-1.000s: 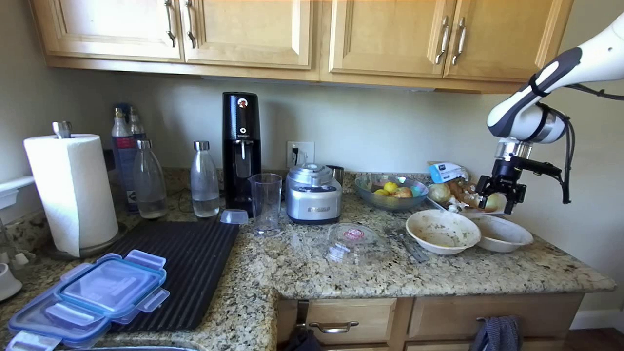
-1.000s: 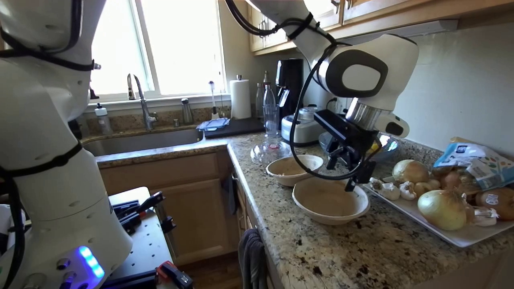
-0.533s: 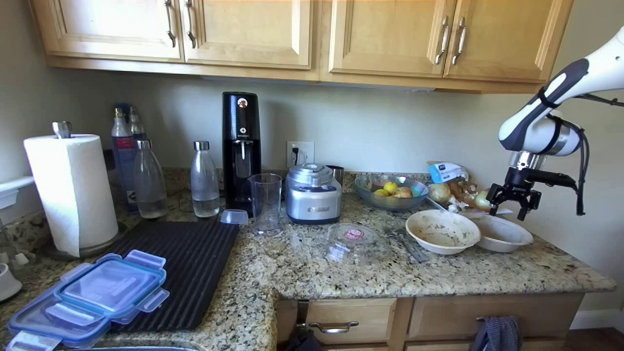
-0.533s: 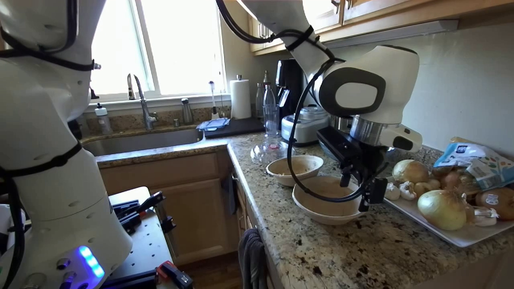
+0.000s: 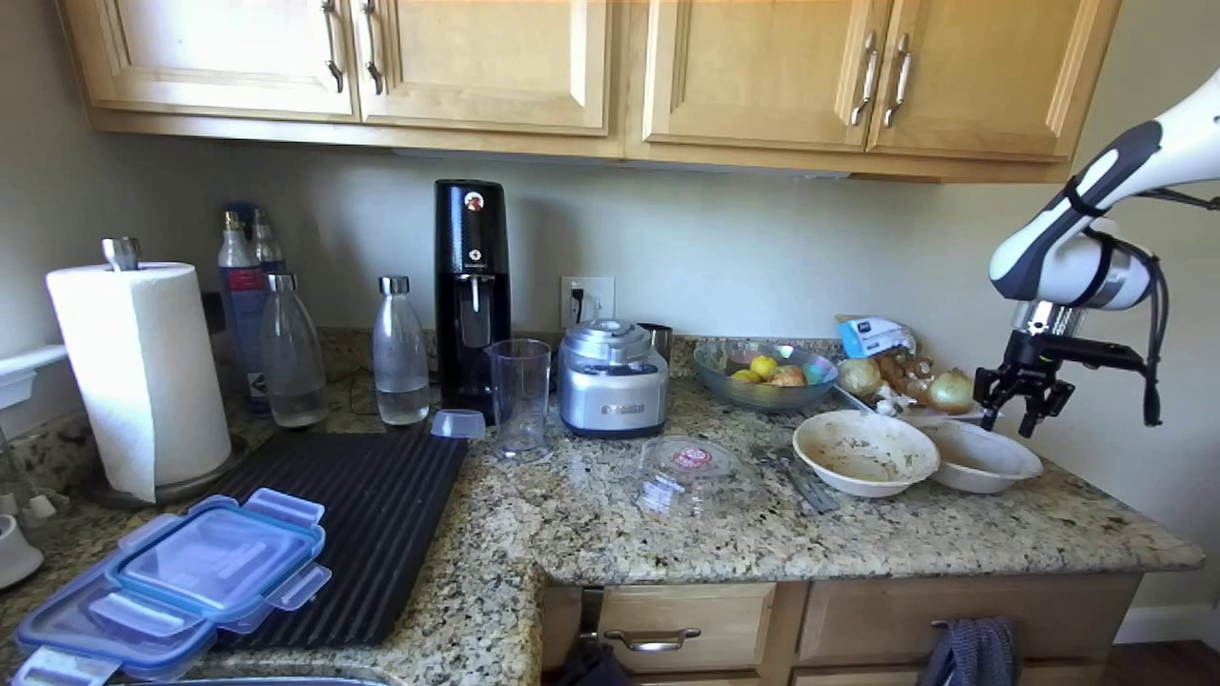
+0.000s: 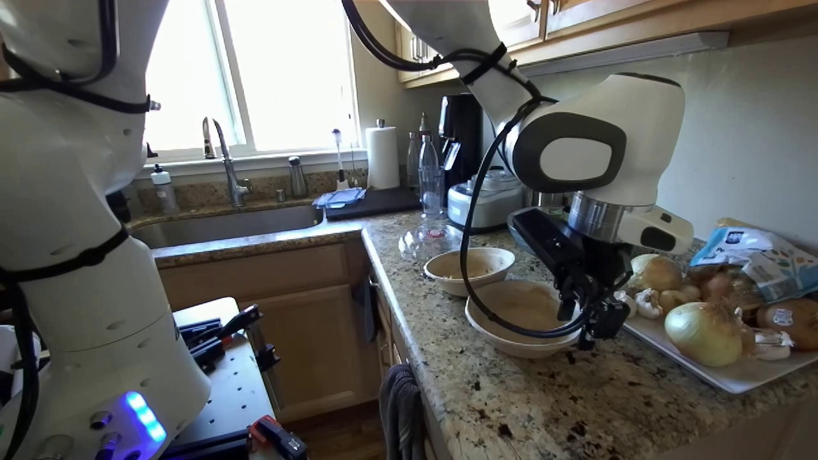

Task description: Pick the forks from the bowl and put it on the counter, then unstack the bowls

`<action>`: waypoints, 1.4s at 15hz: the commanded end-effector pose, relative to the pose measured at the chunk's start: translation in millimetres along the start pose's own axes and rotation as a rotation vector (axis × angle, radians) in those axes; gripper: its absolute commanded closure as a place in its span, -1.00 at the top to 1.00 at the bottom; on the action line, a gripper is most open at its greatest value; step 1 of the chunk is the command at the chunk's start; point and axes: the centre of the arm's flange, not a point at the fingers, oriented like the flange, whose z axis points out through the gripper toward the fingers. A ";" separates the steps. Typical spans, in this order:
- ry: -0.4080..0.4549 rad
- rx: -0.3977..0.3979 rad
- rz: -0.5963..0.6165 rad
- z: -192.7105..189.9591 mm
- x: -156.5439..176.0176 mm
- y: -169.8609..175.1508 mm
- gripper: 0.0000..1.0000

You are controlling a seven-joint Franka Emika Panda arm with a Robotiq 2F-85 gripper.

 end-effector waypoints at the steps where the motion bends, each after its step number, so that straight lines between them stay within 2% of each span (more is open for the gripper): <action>1: -0.020 -0.018 0.050 8.5 -8.3 13.9 -0.21; 4: -0.041 -0.017 0.070 16.3 -9.4 22.1 -0.40; 5: -0.050 -0.013 0.073 18.4 -9.7 24.2 -0.73; 8: -0.052 -0.012 0.080 20.1 -10.3 27.9 -0.87; 11: -0.032 -0.014 0.085 12.3 -10.2 29.1 -0.85; 13: -0.023 -0.012 0.085 5.2 -9.7 29.3 -0.93; 15: -0.010 -0.016 0.090 -0.2 -10.1 30.7 -0.86; 21: 0.012 -0.047 0.114 -9.4 -13.8 41.5 -0.87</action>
